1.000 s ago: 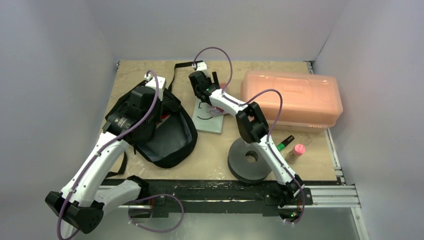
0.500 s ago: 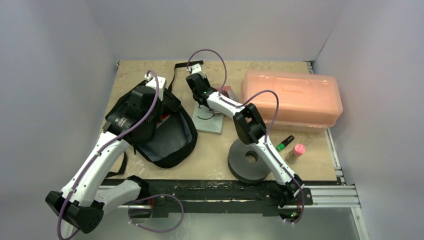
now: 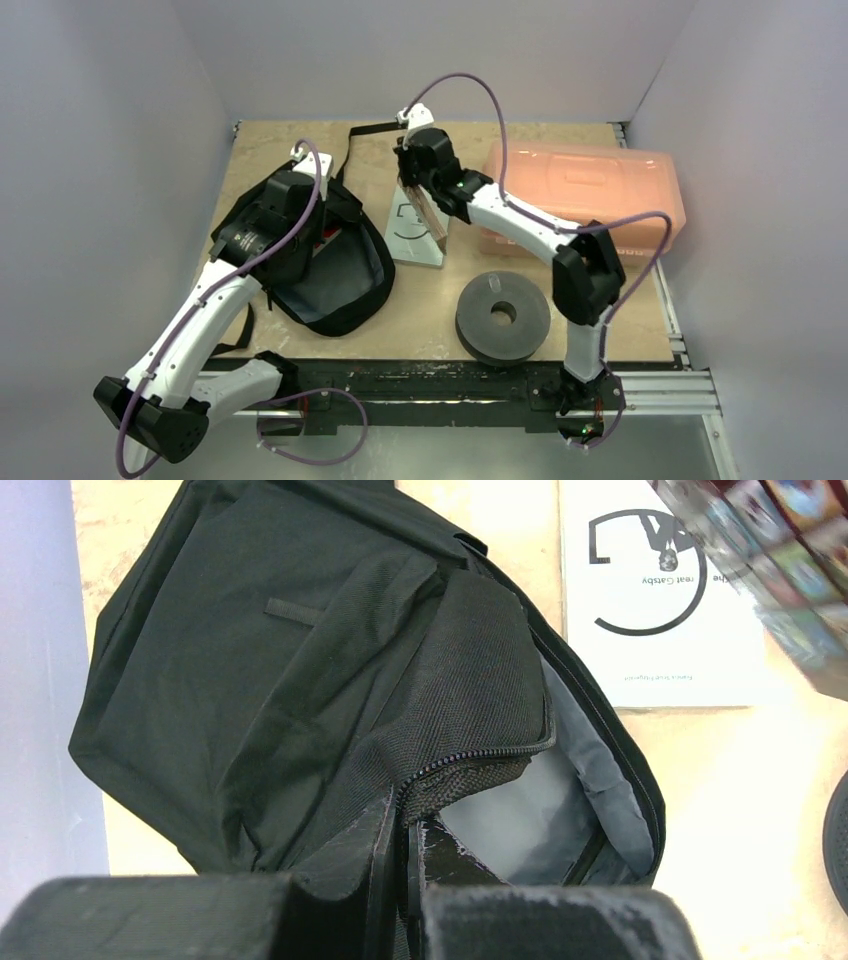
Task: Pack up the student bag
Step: Pick up the book from the center of the board.
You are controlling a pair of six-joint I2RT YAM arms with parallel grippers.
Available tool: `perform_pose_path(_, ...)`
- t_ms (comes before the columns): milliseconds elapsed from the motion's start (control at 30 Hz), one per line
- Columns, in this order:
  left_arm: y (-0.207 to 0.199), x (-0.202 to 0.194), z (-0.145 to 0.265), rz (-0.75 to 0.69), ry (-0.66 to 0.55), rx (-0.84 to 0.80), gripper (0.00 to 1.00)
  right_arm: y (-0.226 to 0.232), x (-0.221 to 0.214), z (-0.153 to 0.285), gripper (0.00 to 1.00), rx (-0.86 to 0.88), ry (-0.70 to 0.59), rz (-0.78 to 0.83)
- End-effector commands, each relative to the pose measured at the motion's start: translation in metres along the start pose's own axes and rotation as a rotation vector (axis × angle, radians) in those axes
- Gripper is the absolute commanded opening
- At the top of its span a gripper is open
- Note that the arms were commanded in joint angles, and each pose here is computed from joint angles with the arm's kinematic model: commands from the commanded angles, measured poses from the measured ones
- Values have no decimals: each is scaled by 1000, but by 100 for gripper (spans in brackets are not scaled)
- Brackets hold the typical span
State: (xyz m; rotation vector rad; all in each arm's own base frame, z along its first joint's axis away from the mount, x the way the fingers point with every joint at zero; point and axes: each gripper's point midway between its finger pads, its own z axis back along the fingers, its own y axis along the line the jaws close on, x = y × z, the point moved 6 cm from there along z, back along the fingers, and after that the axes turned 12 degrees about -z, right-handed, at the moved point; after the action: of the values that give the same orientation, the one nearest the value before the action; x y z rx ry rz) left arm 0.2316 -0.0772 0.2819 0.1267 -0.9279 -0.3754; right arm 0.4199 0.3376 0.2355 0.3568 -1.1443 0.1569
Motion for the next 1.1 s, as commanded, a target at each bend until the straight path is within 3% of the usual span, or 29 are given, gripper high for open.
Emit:
perform_pose_path(0,4,11,-1,44,-32,37,0,35,-30,44,0,350,41,-76)
perform_pose_path(200,-3,11,-8,42,-9,-2,0,72,-60,81,0,508,-22,-62)
perform_pose_path(367,-2,9,-12,39,16,16,0,105,-61,115,0,606,-210,-137)
perform_pose_path(533,-2,7,-16,39,45,32,0,128,-74,142,0,612,-364,-30)
perform_pose_path(733,1,6,-15,47,52,51,0,164,-127,141,0,662,-326,150)
perform_pose_path(800,0,6,-15,46,53,50,0,171,-140,139,19,668,-282,182)
perform_pose_path(867,1,5,-15,44,56,55,0,176,-152,136,48,700,-208,199)
perform_pose_path(967,2,5,-14,43,54,59,0,181,-176,138,62,741,-18,213)
perform_pose_path(1067,2,5,-14,42,53,59,0,168,-181,159,74,753,84,124)
